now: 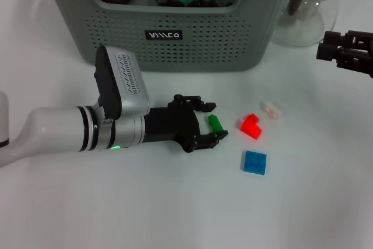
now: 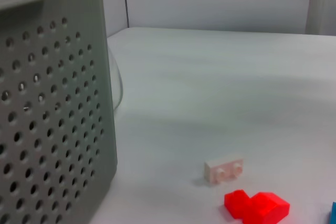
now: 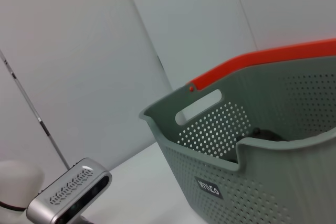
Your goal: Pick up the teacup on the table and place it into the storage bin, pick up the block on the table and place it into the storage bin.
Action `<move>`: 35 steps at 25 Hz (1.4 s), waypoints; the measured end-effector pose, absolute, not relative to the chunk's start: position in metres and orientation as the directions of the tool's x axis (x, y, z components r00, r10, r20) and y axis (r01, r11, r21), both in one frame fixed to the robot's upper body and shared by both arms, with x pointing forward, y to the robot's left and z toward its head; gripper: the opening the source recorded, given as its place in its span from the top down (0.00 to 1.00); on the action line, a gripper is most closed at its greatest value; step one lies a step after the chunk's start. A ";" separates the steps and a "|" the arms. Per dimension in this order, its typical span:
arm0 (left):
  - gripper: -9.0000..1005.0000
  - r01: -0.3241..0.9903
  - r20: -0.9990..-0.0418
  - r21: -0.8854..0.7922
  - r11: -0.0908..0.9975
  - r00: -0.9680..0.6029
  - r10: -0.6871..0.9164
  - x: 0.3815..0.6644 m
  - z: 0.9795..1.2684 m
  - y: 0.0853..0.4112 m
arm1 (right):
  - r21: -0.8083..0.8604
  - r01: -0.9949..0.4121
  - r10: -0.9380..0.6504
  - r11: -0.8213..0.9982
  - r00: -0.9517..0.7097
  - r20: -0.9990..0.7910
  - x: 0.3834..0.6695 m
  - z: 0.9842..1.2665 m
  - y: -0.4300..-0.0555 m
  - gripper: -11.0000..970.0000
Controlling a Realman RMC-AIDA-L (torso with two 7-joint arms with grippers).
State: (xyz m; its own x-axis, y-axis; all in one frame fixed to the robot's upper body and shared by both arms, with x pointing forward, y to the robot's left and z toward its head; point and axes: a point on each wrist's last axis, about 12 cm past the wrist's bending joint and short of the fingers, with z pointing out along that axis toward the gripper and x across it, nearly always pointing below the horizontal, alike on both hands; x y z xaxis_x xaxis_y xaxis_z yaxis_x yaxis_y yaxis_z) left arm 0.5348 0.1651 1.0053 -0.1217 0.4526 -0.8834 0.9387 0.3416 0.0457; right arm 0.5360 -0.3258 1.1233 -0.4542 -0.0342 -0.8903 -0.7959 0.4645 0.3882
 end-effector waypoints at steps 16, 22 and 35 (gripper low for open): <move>0.60 0.946 -0.905 -0.005 0.324 -0.142 0.402 0.534 1.016 0.176 | 0.387 -0.791 -0.032 0.475 -0.455 -0.890 0.537 1.123 -0.327 0.48; 0.57 0.965 -0.962 -0.131 0.228 -0.179 0.205 0.518 1.067 0.230 | 0.387 -0.791 -0.032 0.474 -0.455 -0.890 0.536 1.123 -0.327 0.48; 0.53 0.918 -0.987 -0.126 0.376 -0.155 0.049 0.612 1.256 0.238 | 0.383 -0.803 -0.038 0.456 -0.448 -0.893 0.537 1.122 -0.321 0.48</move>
